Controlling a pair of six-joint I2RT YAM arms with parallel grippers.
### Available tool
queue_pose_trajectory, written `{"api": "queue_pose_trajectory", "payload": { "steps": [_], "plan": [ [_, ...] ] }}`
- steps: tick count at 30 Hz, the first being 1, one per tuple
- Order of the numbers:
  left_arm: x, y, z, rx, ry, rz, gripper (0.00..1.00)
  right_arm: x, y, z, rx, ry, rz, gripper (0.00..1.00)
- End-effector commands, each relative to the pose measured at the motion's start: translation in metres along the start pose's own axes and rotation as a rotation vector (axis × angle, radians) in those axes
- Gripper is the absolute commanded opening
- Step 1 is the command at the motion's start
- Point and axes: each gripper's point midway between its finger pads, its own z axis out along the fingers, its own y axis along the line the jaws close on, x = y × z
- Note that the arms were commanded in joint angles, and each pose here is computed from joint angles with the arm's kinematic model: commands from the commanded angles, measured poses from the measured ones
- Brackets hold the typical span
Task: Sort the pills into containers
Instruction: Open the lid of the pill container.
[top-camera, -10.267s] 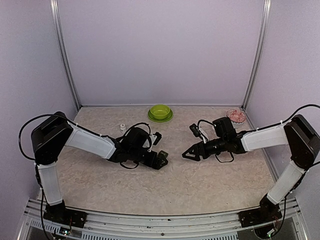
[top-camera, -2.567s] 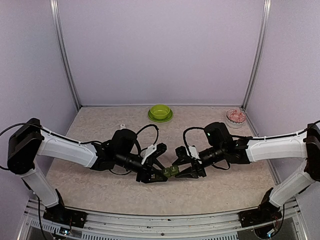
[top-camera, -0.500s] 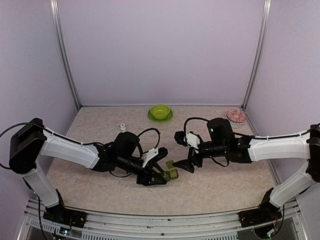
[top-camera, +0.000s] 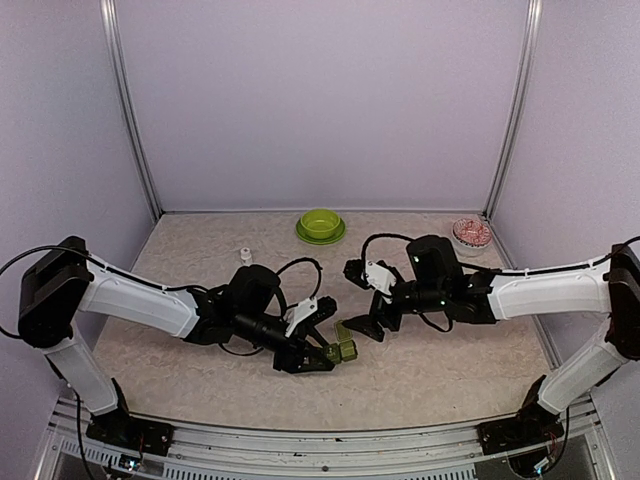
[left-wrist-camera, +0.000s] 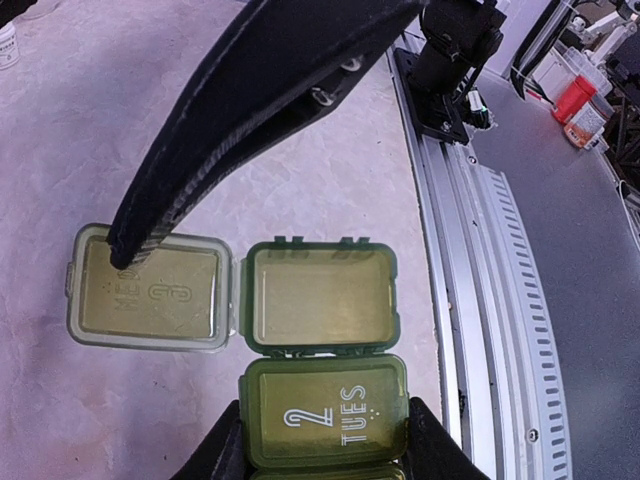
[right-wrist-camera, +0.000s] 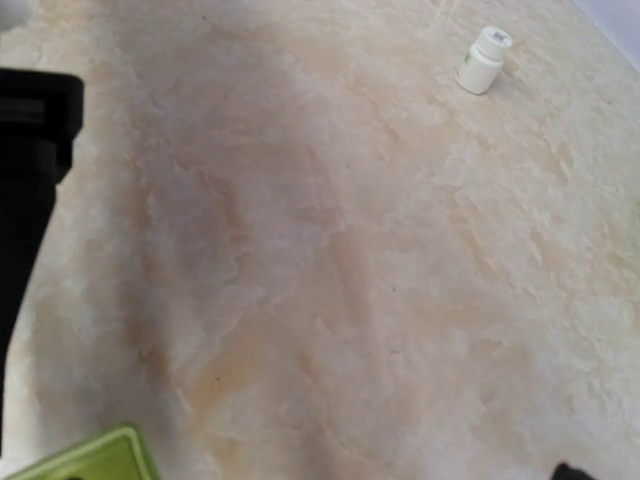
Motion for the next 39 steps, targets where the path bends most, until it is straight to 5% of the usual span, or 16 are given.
{"api": "queue_pose_trajectory", "payload": {
  "steps": [1,39],
  "plan": [
    [-0.008,-0.001,0.003,0.001,-0.009,0.031,0.37,-0.003,-0.006,0.002,0.016,0.010,0.002,1.00],
    [-0.013,0.006,-0.003,-0.058,-0.030,0.045,0.37,0.019,0.017,0.002,-0.103,0.084,-0.023,1.00]
  ]
}}
